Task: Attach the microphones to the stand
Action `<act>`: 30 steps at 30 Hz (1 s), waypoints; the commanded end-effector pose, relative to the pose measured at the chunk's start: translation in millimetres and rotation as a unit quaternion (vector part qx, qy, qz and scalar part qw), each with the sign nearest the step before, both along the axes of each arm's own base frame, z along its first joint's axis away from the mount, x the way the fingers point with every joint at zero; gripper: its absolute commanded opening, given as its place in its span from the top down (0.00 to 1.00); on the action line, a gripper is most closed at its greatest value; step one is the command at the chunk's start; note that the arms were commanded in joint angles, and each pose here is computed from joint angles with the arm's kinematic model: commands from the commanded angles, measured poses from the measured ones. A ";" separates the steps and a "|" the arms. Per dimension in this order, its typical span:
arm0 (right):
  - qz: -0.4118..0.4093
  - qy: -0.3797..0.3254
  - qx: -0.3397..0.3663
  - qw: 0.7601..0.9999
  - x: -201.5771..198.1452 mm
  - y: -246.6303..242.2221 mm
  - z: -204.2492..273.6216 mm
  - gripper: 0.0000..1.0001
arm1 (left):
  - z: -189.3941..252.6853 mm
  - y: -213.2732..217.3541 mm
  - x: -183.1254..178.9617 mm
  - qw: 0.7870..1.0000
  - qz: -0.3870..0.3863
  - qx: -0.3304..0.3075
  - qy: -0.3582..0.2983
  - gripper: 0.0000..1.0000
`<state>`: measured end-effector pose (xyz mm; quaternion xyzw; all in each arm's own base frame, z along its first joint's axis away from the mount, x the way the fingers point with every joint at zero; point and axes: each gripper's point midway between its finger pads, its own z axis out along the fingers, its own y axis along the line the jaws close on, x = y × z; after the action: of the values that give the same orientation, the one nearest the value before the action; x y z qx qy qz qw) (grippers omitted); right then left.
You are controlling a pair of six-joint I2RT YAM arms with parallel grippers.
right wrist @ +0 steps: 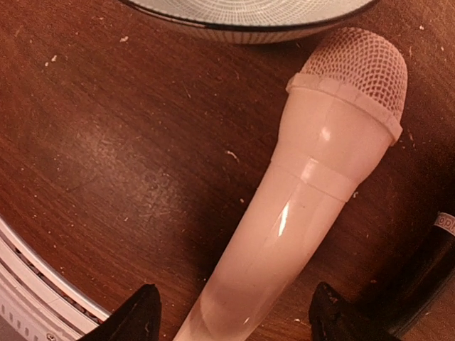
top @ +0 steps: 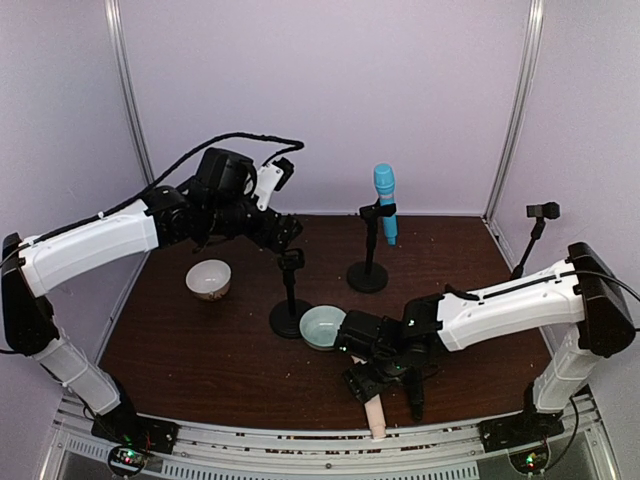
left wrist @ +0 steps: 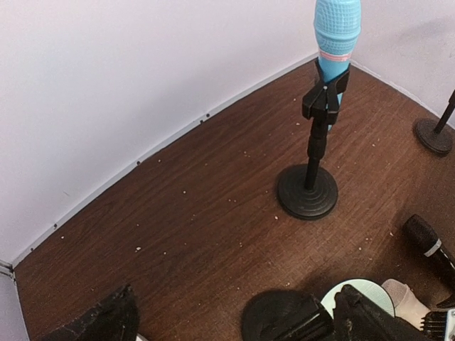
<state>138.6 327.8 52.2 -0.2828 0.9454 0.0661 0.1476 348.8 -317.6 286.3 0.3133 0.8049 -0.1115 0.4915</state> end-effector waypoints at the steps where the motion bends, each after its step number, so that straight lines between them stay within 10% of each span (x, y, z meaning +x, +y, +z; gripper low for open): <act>1: -0.003 0.004 -0.022 1.000 2.7 2.5 -4.8 0.31 | 14.8 -0.1 7.4 1.000 0.013 -0.004 -0.016 0.02; 16: -0.050 -0.026 -0.012 0.998 1.7 -61.1 38.2 0.13 | 24.4 -7.2 -2.8 1.000 -0.016 -0.009 -0.023 0.02; 30: -0.136 0.003 -0.054 0.989 20.3 -122.6 -22.7 0.29 | 28.3 -15.3 -14.1 0.999 -0.032 -0.012 -0.027 0.02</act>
<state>155.3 205.1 40.3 -0.1651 0.9765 -0.0012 0.1385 338.5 -328.9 287.9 0.3347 0.7988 -0.1152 0.4865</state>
